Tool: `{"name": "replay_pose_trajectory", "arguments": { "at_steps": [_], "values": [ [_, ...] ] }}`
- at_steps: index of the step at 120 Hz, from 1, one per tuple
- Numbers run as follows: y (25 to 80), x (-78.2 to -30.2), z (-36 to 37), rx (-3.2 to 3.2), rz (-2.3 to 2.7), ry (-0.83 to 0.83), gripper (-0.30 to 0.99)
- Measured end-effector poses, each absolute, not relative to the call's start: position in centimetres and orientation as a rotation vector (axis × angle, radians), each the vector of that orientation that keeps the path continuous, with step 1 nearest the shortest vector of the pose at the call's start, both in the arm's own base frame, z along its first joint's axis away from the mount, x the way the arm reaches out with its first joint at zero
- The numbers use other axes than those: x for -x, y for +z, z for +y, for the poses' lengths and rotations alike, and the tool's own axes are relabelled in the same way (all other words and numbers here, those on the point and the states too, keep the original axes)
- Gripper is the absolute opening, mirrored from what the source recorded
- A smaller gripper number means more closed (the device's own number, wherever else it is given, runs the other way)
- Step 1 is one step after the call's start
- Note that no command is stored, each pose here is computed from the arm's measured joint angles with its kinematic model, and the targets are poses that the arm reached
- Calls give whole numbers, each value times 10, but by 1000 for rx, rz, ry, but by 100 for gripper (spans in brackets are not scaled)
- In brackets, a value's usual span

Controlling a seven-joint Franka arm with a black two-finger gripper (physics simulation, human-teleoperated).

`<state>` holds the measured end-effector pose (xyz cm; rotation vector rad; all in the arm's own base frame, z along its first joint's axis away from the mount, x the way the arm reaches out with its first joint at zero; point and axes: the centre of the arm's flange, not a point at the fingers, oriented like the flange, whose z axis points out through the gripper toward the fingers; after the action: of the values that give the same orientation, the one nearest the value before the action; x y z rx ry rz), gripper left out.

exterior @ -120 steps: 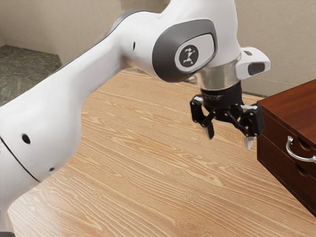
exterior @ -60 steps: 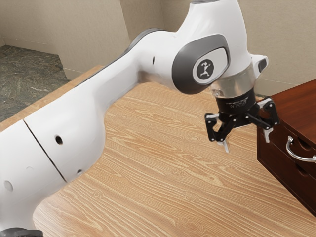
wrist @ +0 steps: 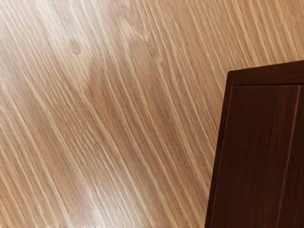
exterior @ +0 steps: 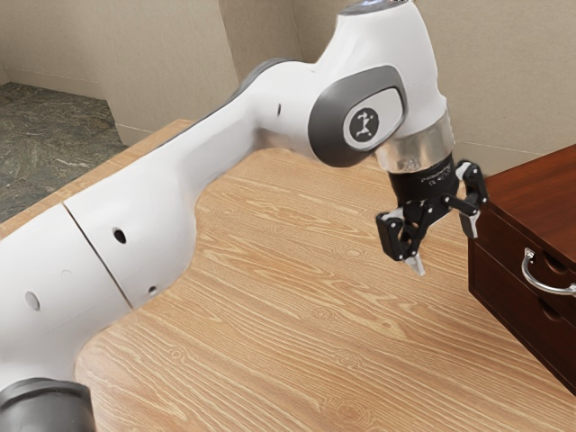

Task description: Pull the drawer handle with one arm to open the drawer

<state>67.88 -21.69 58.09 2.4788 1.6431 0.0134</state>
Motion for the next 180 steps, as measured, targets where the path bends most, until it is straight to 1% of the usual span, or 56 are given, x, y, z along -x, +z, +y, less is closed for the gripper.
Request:
{"name": "replay_pose_trajectory", "arguments": {
  "at_steps": [10, 29, 38, 54, 76, 106, 134, 180],
  "values": [
    [580, -684, -224, -2449, 1687, 4, 66],
    [564, -695, -215, -2392, 1797, -58, 65],
    [565, -692, -219, -2386, 1824, -61, 65],
    [580, -683, -220, -2380, 1870, -22, 64],
    [574, -682, -210, -2374, 1911, -87, 64],
    [583, -675, -198, -2413, 1946, -51, 64],
    [609, -656, -223, -2450, 1875, -8, 64],
    [620, -625, -304, -2533, 1671, 28, 64]
  ]
}}
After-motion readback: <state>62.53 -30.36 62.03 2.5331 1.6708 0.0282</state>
